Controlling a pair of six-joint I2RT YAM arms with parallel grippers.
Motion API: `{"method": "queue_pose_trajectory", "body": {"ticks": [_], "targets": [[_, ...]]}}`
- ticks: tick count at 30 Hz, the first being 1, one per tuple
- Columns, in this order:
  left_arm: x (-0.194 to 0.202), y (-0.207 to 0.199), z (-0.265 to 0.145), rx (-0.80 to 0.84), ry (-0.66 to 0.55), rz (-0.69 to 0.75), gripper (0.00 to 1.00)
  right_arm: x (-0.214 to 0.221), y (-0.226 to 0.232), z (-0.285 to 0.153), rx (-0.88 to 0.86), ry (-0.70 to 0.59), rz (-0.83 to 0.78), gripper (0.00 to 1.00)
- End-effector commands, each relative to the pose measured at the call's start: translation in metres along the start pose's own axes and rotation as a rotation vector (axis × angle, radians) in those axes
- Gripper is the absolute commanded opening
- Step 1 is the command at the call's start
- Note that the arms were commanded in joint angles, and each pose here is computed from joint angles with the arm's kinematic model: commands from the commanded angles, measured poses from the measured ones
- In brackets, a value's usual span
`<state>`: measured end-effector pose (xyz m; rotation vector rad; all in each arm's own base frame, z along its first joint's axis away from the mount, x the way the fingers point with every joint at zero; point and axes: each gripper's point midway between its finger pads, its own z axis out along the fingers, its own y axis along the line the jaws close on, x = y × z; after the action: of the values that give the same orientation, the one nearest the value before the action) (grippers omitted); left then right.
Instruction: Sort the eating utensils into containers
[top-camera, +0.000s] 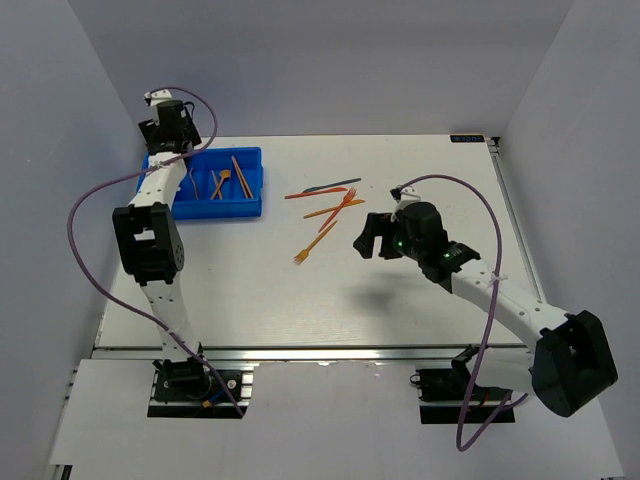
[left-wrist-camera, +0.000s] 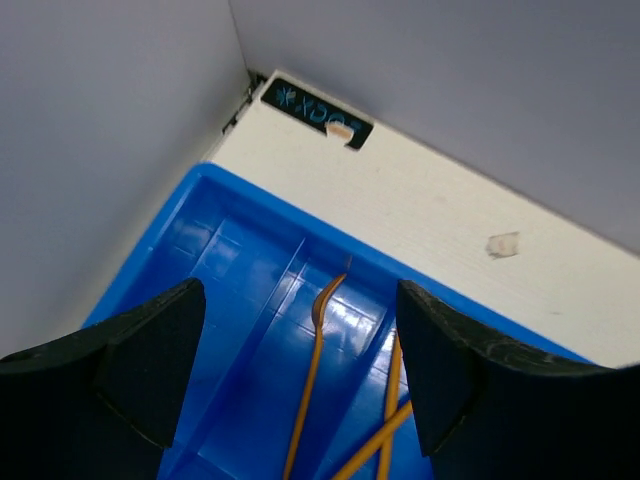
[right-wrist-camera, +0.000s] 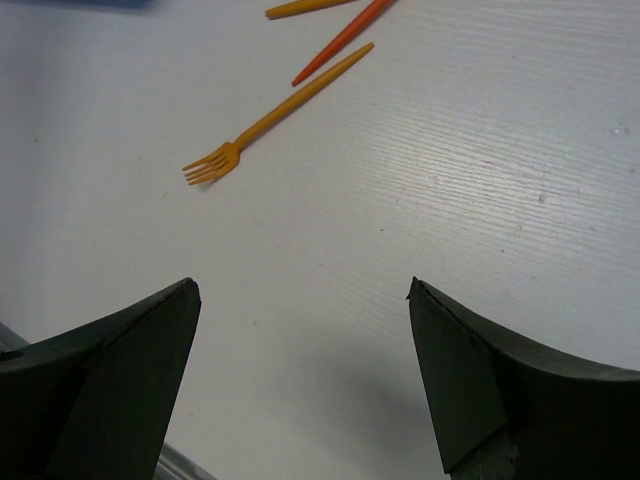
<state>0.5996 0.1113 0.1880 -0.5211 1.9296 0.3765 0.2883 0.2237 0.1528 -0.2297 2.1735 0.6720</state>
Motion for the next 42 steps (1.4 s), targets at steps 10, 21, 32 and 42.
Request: {"method": "queue_pose_trajectory", "body": {"ticks": [10,21,32,42], "targets": [[-0.119,0.026,-0.205,0.244,-0.118,-0.339,0.98,-0.026,-0.059,0.053,0.418,0.045,0.055,0.89],[0.074,0.065,-0.282,0.289,0.069,-0.145,0.98,-0.078,-0.040,0.133,0.398,-0.039,0.122,0.52],[0.106,0.073,-0.293,0.262,0.091,-0.087,0.98,-0.045,-0.041,0.211,0.573,0.105,0.101,0.43],[0.104,0.067,-0.298,0.305,0.084,-0.096,0.98,-0.012,-0.050,0.231,0.587,0.161,0.101,0.36]]}}
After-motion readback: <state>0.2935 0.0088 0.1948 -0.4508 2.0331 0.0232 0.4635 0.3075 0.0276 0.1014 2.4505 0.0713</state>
